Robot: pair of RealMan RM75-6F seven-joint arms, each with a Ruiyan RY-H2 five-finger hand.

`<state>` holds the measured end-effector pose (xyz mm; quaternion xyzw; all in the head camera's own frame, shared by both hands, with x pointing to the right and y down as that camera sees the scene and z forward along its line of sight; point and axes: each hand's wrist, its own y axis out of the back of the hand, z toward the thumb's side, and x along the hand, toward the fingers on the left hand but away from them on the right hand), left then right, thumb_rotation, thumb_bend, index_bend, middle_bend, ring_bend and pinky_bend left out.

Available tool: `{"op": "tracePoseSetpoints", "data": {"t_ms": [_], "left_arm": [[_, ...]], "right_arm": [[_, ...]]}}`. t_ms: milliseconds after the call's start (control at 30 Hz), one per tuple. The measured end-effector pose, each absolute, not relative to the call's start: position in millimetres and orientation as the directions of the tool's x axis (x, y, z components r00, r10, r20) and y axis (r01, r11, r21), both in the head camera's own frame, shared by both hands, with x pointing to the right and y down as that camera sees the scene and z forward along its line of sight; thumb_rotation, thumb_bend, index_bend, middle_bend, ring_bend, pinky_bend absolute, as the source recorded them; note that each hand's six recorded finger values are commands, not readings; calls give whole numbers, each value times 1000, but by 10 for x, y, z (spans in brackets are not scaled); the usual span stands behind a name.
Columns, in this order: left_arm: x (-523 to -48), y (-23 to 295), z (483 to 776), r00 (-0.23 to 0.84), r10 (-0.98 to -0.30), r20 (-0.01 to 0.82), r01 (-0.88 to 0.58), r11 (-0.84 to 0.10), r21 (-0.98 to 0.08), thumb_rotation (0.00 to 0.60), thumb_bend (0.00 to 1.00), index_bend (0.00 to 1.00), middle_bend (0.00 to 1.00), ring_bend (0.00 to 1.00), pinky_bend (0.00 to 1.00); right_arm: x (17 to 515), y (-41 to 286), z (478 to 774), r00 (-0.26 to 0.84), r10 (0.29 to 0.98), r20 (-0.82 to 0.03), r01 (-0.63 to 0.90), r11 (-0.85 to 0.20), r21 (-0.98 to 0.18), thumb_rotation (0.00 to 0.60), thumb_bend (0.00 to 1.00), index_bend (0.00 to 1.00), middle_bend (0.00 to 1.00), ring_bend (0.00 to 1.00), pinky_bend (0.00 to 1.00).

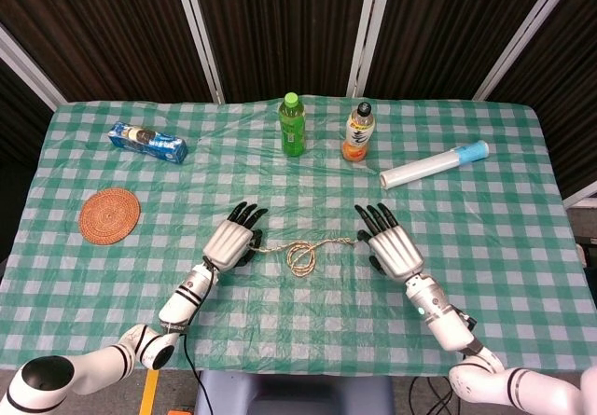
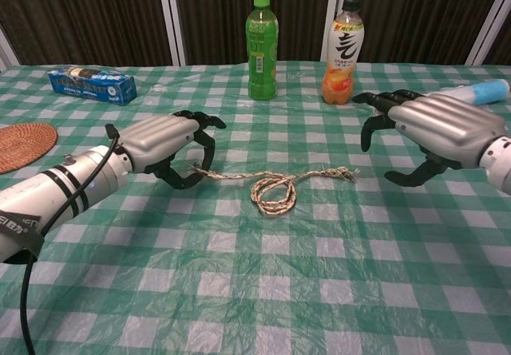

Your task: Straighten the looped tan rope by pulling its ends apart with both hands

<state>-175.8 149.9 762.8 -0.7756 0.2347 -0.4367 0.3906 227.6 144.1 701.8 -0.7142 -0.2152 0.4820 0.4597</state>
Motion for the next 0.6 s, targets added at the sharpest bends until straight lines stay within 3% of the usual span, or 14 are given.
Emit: {"op": "tracePoseSetpoints", "data": {"t_ms": [600], "left_arm": [[-1830, 1486, 7684, 492, -705, 511, -14, -593, -805, 600, 480, 681, 89, 0, 31]], "right_arm": [[1848, 1228, 7454, 413, 730, -545, -159, -531, -832, 600, 398, 540, 0, 0, 0]]}}
